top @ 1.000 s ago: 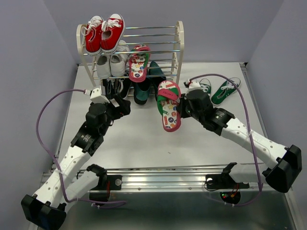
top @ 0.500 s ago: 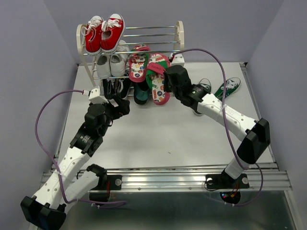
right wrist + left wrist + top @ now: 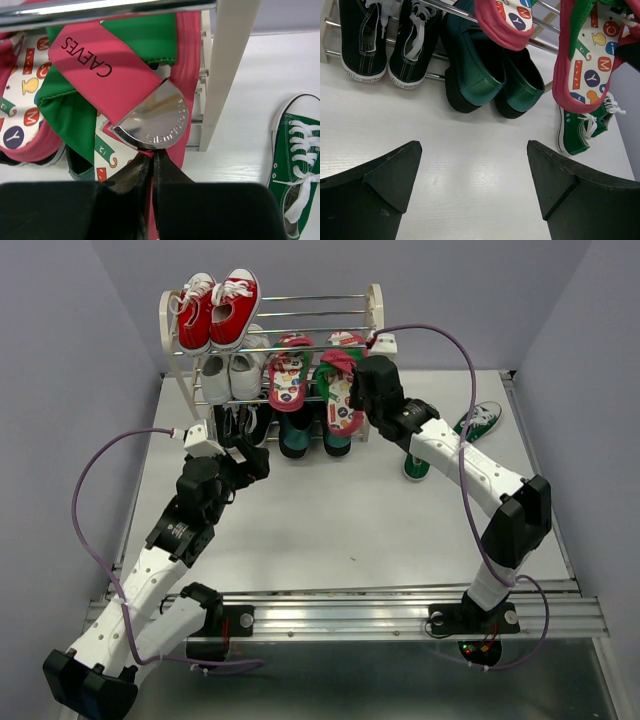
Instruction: Place and organize the shoes onto the shoe shelf
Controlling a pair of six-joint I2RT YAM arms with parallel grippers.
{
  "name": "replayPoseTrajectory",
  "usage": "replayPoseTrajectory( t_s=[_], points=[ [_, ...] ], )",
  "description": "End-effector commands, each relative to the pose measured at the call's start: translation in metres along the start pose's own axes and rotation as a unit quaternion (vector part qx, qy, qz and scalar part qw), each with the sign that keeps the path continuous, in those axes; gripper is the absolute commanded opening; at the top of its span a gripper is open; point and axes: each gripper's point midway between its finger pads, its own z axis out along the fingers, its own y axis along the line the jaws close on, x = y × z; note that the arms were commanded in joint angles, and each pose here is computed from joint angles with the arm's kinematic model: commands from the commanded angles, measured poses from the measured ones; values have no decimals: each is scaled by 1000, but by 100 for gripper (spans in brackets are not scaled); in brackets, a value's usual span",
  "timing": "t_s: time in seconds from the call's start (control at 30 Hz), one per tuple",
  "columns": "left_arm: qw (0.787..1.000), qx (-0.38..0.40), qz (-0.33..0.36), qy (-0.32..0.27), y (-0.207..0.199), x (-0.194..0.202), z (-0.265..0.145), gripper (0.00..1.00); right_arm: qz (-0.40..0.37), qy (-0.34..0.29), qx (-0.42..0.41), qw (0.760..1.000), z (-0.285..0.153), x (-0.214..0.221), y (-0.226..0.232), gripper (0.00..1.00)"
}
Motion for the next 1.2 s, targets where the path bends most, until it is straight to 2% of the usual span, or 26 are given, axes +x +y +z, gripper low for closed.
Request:
replayPoseTrajectory(
  t_s=[0.0, 0.4, 0.77, 1.17],
  points=[
    [1000, -1, -2, -17, -2, -8, 1, 99, 83, -112, -10, 990, 1, -73, 8, 1],
    [1000, -1, 0, -19, -2, -10, 1, 99, 128, -174, -6, 976, 25, -92, 14, 1],
    [1000, 1, 2, -21, -3, -12, 2, 99, 180, -209, -1, 961, 20, -107, 10, 1],
    [1000, 0, 3, -19, -3, -12, 2, 99, 212, -210, 5, 954, 34, -104, 14, 1]
  ],
)
